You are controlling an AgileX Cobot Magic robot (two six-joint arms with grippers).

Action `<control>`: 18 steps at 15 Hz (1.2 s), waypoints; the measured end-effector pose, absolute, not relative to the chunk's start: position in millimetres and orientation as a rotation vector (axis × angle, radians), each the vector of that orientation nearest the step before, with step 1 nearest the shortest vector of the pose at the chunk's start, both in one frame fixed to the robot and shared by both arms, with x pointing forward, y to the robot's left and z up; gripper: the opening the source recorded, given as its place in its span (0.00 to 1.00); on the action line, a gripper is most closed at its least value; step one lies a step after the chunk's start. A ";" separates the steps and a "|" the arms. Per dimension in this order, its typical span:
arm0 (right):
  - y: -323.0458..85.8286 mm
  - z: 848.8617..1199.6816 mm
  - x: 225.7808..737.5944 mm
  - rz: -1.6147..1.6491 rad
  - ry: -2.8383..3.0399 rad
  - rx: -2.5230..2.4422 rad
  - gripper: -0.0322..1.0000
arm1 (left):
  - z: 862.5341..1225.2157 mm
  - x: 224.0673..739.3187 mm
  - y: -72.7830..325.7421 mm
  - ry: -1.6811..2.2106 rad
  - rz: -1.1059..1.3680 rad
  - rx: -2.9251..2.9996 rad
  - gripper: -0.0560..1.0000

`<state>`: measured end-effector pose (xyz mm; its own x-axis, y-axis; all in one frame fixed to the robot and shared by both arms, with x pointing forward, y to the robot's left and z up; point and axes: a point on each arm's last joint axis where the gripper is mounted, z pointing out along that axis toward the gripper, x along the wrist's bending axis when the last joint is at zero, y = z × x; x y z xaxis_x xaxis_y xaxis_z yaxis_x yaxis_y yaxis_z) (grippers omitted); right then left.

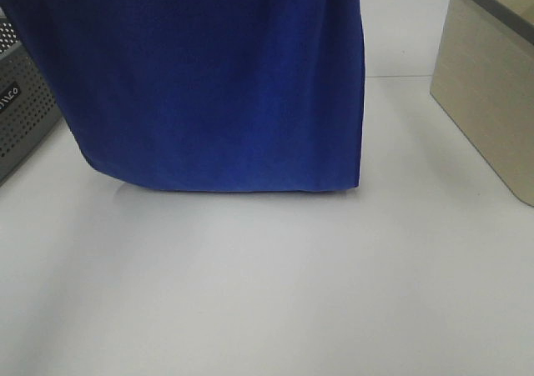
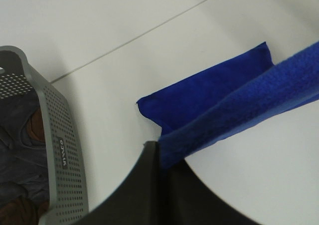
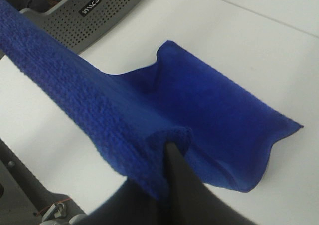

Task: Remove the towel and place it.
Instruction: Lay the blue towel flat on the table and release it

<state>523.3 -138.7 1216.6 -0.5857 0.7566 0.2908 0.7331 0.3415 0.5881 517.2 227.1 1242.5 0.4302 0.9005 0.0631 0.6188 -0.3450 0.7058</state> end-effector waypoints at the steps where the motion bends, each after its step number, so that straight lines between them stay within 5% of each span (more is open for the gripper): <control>1: -141.8 1211.9 516.0 1.068 2.560 1.430 0.05 | 1241.0 508.1 228.0 1.284 0.581 2.073 0.05; 12: -169.5 1160.2 443.8 0.908 2.693 1.571 0.05 | 1194.7 427.9 232.2 1.345 0.298 2.047 0.05; 18: -186.9 1118.6 402.3 0.785 2.765 1.664 0.05 | 1129.5 391.0 226.7 1.450 -0.042 2.027 0.05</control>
<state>402.3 -186.9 1118.6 -0.4862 0.7851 0.3838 0.8696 0.3914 0.3011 391.0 226.7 1129.5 0.3915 0.8398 -0.3761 0.8602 -0.1888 0.4737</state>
